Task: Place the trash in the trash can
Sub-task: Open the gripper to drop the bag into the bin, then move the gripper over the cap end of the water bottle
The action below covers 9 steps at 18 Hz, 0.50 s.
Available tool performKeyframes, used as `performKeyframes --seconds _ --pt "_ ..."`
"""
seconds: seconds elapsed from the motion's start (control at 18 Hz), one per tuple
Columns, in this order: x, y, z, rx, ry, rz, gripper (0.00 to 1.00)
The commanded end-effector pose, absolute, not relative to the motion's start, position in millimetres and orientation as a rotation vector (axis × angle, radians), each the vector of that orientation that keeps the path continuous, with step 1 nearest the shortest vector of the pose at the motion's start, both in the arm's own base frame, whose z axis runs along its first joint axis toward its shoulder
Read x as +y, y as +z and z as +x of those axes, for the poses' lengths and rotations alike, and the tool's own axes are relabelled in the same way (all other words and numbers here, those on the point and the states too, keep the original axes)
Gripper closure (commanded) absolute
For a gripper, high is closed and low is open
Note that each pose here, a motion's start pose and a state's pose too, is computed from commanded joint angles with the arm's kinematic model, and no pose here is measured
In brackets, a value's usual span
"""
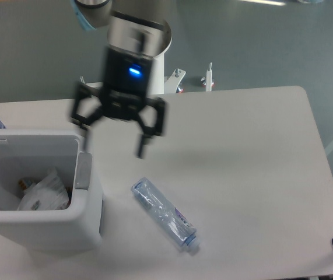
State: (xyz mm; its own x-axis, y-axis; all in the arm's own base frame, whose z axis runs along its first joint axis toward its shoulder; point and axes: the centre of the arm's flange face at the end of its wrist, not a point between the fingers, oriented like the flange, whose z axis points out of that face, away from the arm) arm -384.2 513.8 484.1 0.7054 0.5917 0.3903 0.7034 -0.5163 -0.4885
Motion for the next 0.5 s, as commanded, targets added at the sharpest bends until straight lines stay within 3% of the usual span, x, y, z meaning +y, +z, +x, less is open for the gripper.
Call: performKeyframes --seconds 0.28,0.5 --pt "535 380 -443 -1.143 -0.103 -2.422 0.0" --pt "542 336 -456 -1.19 -0.108 -2.473 0.0"
